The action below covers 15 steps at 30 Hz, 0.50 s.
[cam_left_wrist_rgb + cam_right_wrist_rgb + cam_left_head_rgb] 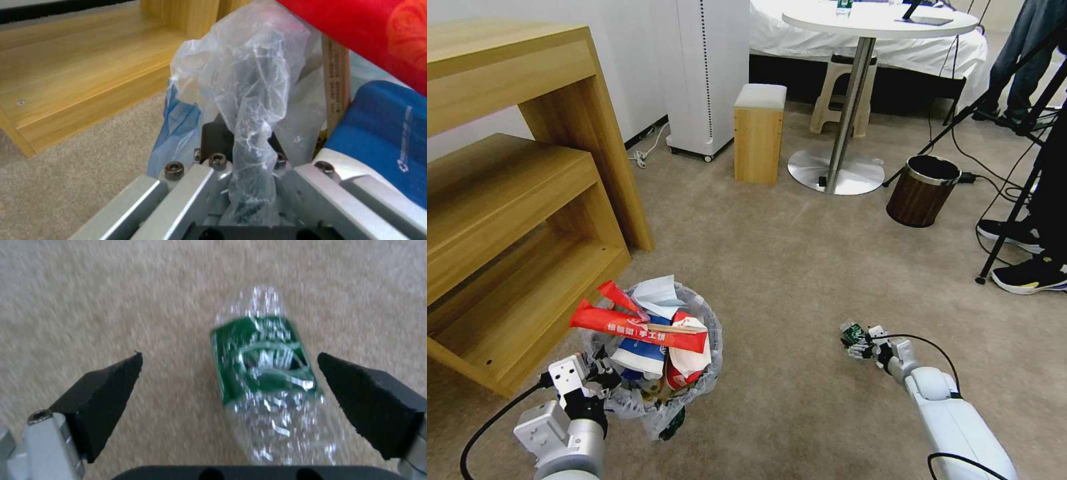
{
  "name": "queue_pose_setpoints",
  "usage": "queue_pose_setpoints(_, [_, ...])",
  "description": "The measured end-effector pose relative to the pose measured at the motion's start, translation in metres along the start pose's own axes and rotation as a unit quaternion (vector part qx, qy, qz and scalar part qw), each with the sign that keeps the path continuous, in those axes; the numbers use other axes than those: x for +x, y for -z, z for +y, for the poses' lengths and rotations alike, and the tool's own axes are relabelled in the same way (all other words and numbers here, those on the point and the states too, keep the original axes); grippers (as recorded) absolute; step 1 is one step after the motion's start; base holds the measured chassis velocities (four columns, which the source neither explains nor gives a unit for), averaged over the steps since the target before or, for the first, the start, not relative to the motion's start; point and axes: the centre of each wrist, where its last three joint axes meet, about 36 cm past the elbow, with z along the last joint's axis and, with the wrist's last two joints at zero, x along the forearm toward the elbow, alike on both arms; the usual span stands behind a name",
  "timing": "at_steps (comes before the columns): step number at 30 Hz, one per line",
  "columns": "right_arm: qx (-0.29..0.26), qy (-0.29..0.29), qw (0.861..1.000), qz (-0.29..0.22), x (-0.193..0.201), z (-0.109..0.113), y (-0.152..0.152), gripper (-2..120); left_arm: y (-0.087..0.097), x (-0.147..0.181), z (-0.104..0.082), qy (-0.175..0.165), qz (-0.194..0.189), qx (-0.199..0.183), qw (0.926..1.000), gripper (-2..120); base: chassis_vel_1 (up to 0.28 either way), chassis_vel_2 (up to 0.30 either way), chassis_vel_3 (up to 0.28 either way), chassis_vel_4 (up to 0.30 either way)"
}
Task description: Pick up the trash bin and place the garbage on the floor into it.
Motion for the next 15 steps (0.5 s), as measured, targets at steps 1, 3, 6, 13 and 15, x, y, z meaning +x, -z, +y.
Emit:
queue_pose_setpoints(1, [0.006, -0.002, 1.000, 0.009, 0.001, 0.000, -0.001, 100, 0.000, 0.000, 0.000, 0.000, 0.000, 0.000, 1.0000, 0, 0.000, 0.000, 0.000, 0.000])
queue_pose_setpoints(3, [0.014, -0.004, 1.000, 0.020, 0.002, -0.001, -0.002, 100, 0.000, -0.001, 0.000, -0.001, 0.001, 0.001, 1.0000, 0, 0.000, 0.000, 0.000, 0.000])
queue_pose_setpoints(6, [0.021, -0.016, 0.999, 0.041, 0.006, -0.006, -0.007, 93, 0.000, -0.001, -0.001, -0.001, 0.001, 0.001, 1.0000, 0, 0.000, 0.000, 0.000, 0.000])
queue_pose_setpoints(13, [0.017, -0.031, 0.998, 0.056, 0.008, -0.011, -0.017, 70, -0.001, 0.000, -0.001, -0.003, 0.002, 0.002, 1.0000, 0, 0.000, 0.000, 0.000, 0.000])
queue_pose_setpoints(15, [0.017, -0.033, 0.998, 0.059, 0.009, -0.013, -0.018, 64, -0.001, 0.000, -0.001, -0.003, 0.002, 0.002, 1.0000, 0, 0.000, 0.000, 0.000, 0.000])
